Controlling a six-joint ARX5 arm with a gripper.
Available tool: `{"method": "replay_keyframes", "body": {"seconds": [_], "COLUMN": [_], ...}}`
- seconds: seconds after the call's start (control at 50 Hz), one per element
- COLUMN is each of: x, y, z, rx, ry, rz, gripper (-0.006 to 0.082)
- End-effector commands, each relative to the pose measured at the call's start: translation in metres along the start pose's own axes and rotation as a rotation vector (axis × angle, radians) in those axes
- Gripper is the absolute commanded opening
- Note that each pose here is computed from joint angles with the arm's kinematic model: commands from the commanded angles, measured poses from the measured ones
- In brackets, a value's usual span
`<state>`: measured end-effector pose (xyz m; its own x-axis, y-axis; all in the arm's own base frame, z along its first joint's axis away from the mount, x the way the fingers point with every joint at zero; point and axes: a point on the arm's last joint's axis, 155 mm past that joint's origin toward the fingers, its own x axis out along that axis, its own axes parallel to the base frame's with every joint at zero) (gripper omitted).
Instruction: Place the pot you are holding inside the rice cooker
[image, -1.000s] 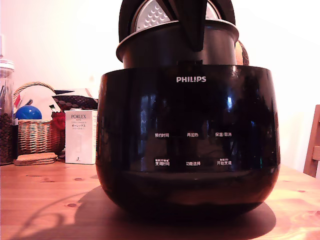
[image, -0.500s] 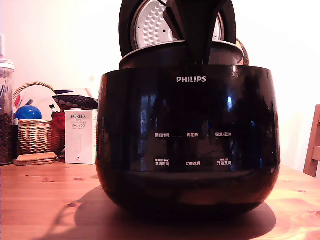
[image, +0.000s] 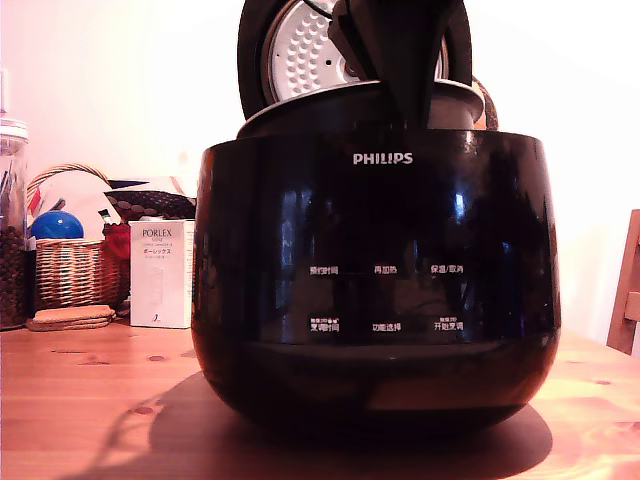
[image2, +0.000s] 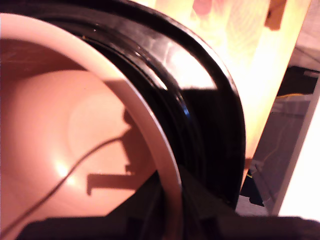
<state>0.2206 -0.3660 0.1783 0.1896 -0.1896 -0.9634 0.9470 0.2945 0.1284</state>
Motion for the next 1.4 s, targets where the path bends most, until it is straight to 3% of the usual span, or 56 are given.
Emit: {"method": "replay_keyframes", "body": {"seconds": [0.0, 0.08, 0.3, 0.48, 0.72, 0.84, 1.0, 1.38], "x": [-0.008, -0.008, -0.008, -0.010, -0.022, -0.032, -0.049, -0.122], "y": [0.000, -0.001, -0.004, -0.017, -0.018, -0.017, -0.014, 0.014], "z": [0.006, 0.006, 0.007, 0.010, 0.012, 0.014, 0.019, 0.024], "rx": [-0.025, -0.025, -0.025, -0.024, -0.040, -0.064, -0.154, -0.211], "ry": [-0.027, -0.028, -0.032, -0.050, -0.082, -0.108, -0.153, -0.337], "rz": [-0.001, -0.006, -0.022, -0.090, -0.096, -0.092, -0.088, 0.027], "gripper": [0.0060, 0.0101, 0.0110, 0.0257, 0.0256, 0.0198, -0.0021, -0.0024]}}
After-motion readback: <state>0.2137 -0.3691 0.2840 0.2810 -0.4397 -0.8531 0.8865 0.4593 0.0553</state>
